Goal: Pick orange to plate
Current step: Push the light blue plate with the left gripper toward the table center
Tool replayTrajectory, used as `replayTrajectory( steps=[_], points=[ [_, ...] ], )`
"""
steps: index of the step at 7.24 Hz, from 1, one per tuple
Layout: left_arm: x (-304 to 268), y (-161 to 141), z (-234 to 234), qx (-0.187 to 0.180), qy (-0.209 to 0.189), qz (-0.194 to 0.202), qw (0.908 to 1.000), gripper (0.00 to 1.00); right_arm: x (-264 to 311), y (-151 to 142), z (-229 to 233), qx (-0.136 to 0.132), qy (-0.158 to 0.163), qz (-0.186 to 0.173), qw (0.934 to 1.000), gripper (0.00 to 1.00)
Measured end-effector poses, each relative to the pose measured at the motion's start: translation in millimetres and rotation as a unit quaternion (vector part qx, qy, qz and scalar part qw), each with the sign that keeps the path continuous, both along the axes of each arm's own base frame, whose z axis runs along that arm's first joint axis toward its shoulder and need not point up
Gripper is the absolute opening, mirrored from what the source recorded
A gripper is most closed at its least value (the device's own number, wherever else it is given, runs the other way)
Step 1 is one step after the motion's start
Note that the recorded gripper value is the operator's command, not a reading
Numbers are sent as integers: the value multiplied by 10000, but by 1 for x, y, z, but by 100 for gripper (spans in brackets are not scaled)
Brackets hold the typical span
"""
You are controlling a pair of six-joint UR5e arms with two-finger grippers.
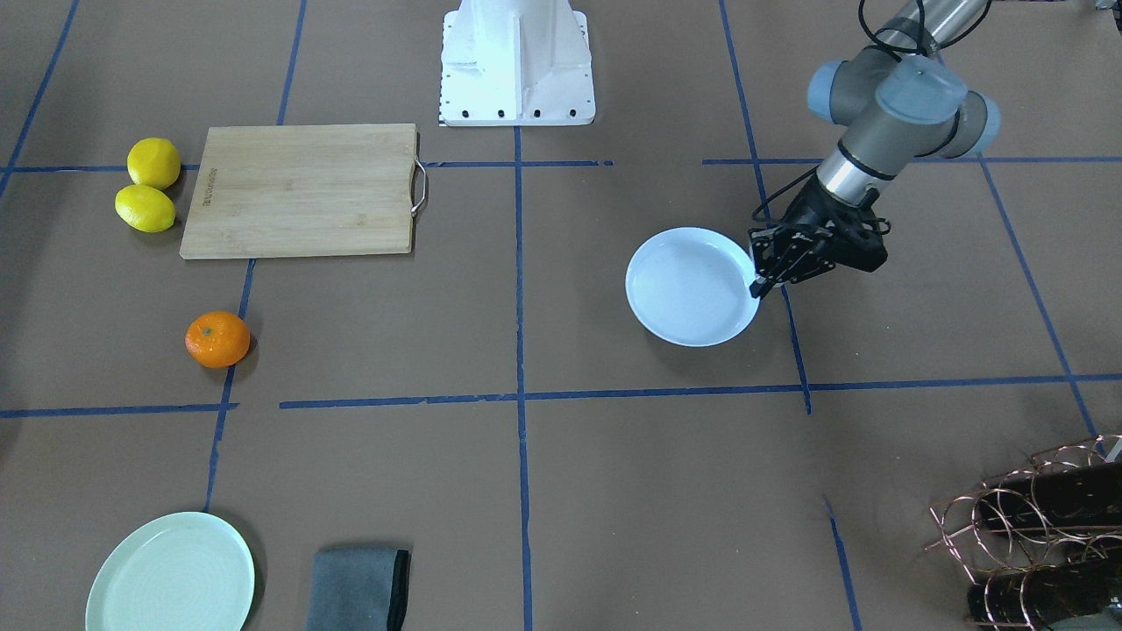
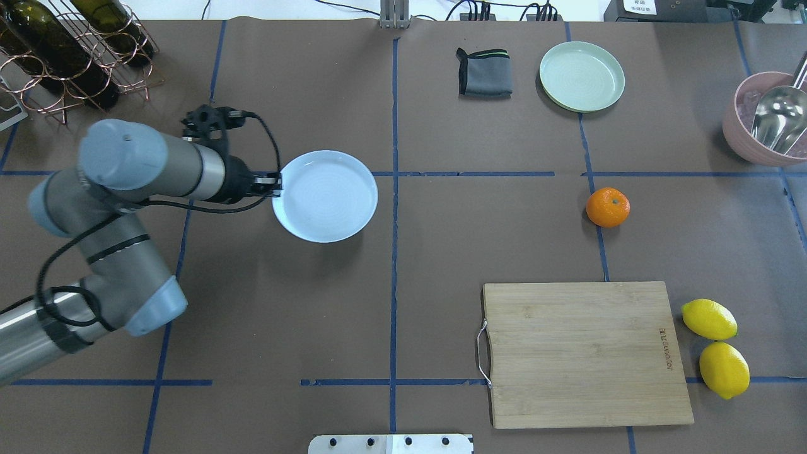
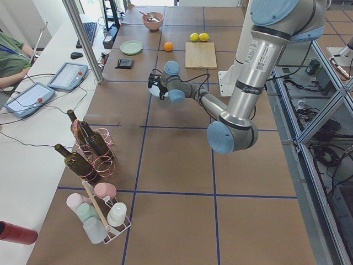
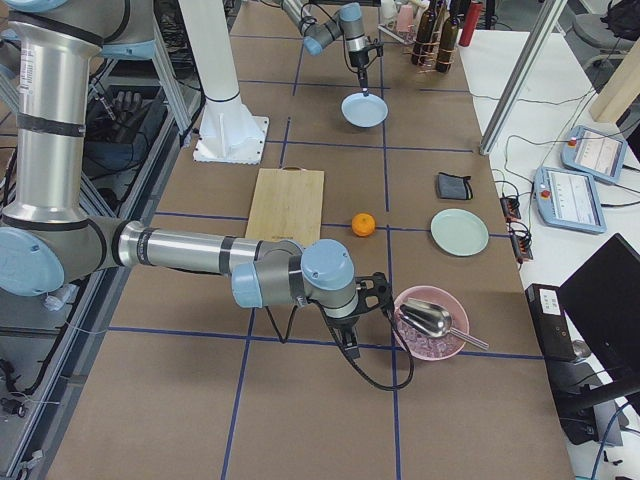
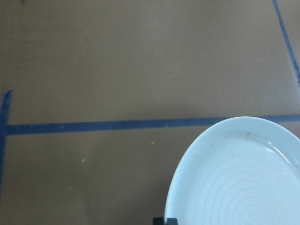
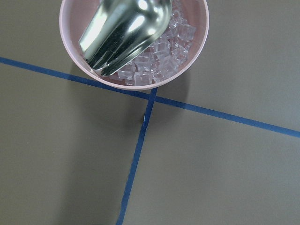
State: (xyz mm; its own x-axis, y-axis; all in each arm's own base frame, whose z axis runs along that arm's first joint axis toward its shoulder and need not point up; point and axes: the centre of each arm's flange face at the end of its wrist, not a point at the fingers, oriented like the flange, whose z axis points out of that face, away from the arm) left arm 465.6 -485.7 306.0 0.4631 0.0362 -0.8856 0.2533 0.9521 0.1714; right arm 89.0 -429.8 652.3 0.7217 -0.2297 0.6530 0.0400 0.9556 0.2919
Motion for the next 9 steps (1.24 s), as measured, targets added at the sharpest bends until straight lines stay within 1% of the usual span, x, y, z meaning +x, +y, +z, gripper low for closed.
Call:
replayTrajectory(
  steps=[1,3,4,5,6,7,9],
  points=[
    [42,5,-25,-110,26,-75,9999,0,0,0,1,-11,-1,1,10000,100],
    [89,22,-38,-166,-9,-101,9998,0,0,0,3,-29,-2,1,10000,100],
    [99,27,-38,-162,-36,-106,9998,26,0,0,3,-33,-2,1,10000,100],
    [104,30,-37,-157,-53,-103,9998,93,0,0,3,-32,0,0,10000,100],
    [106,30,-37,-143,-70,-94,9998,100,0,0,3,-25,4,-2,10000,100],
    [105,31,-37,-99,-88,-68,9999,100,0,0,2,-9,7,-3,10000,100],
    [84,22,-43,187,-207,108,9996,100,0,-2,-7,99,6,-15,9999,100]
  ],
)
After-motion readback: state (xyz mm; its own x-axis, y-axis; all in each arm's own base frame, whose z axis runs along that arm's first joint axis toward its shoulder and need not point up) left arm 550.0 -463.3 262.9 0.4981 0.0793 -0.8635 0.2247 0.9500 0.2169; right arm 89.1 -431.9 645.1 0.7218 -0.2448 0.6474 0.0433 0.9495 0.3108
